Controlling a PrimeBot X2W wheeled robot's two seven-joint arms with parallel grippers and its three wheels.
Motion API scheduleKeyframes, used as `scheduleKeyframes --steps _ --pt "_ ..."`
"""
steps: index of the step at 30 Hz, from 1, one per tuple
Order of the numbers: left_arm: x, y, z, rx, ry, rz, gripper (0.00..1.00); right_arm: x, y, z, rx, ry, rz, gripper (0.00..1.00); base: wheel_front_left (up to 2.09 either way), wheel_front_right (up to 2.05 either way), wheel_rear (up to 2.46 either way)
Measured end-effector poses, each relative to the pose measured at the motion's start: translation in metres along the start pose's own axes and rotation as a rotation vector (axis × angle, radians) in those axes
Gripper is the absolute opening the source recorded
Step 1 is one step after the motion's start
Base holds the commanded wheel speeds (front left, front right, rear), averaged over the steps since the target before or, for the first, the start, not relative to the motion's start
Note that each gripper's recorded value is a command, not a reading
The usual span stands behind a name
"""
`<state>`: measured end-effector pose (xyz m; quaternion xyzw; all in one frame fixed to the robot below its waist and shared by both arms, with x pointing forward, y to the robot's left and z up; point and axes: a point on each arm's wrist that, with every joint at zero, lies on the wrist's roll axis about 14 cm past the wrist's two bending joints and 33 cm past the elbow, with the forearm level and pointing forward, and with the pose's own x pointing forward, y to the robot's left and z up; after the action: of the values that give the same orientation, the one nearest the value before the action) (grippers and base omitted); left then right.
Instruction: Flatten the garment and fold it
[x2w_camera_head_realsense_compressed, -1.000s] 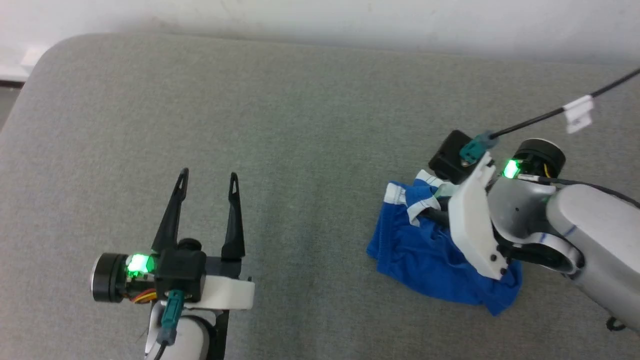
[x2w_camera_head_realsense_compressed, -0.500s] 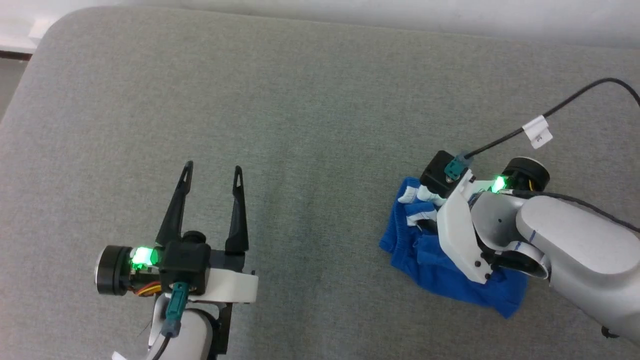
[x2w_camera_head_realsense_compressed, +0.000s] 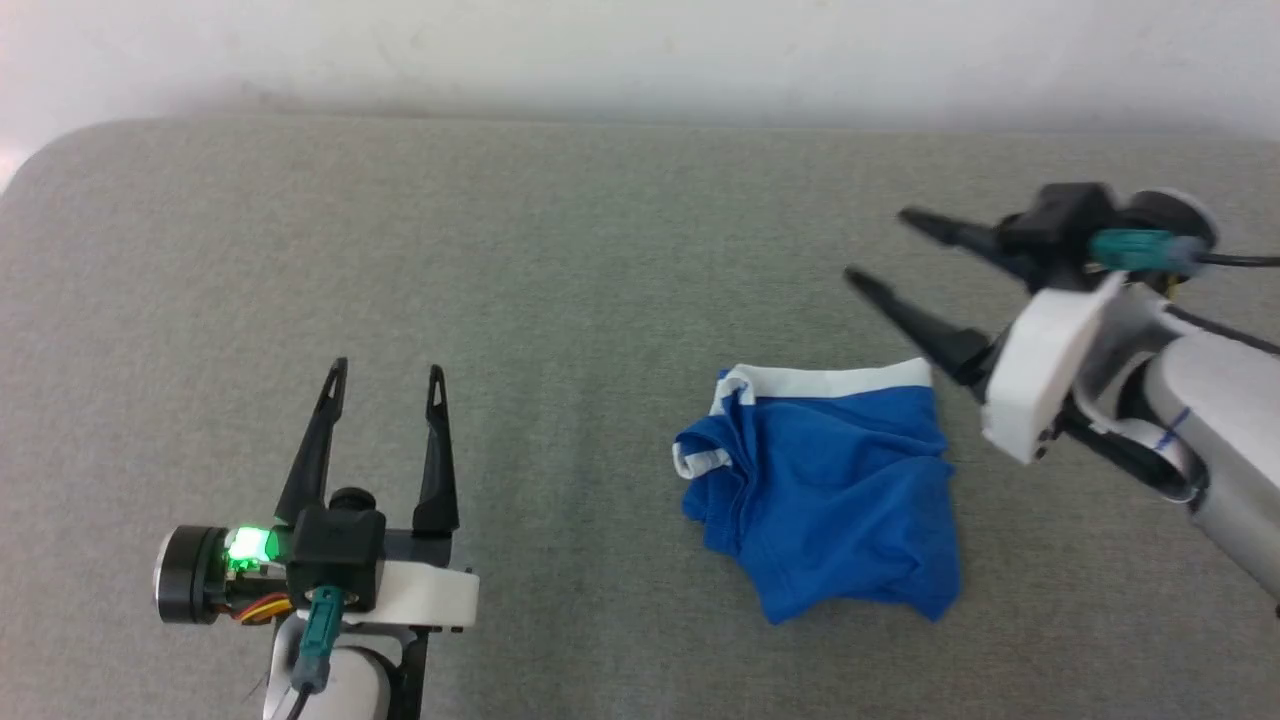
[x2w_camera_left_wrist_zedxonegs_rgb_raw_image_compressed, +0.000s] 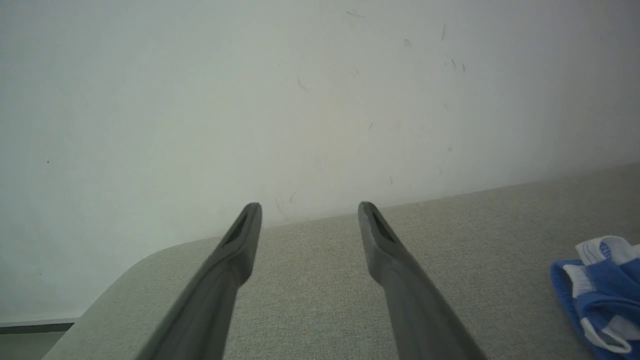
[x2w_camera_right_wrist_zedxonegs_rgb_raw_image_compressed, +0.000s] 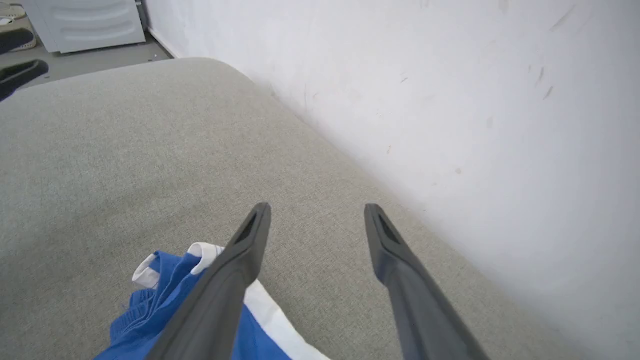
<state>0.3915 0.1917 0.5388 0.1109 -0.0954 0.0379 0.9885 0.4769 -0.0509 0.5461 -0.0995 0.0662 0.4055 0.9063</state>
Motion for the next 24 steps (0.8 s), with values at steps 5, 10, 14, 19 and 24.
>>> scheduleKeyframes --steps 5,10,14,19,24 --pt "0.002 -0.008 0.011 -0.012 -0.034 -0.023 1.00 -0.041 -0.043 0.020 -0.023 -0.201 -0.211 1.00 0.00 0.00 0.00" --pt "0.001 -0.011 0.019 -0.032 -0.055 -0.029 1.00 -0.082 -0.066 0.013 0.013 -0.303 -0.421 1.00 0.00 0.00 0.00" --pt "0.000 -0.010 0.026 -0.048 -0.074 -0.022 1.00 -0.112 -0.066 0.014 0.040 -0.391 -0.566 1.00 0.00 0.00 0.00" --pt "-0.004 -0.007 0.028 -0.062 -0.076 -0.009 1.00 -0.136 -0.044 0.003 0.086 -0.433 -0.675 1.00 0.00 0.00 0.00" --pt "-0.010 -0.003 0.028 -0.068 -0.071 0.004 1.00 -0.147 -0.022 -0.025 0.175 -0.396 -0.740 1.00 0.00 0.00 0.00"
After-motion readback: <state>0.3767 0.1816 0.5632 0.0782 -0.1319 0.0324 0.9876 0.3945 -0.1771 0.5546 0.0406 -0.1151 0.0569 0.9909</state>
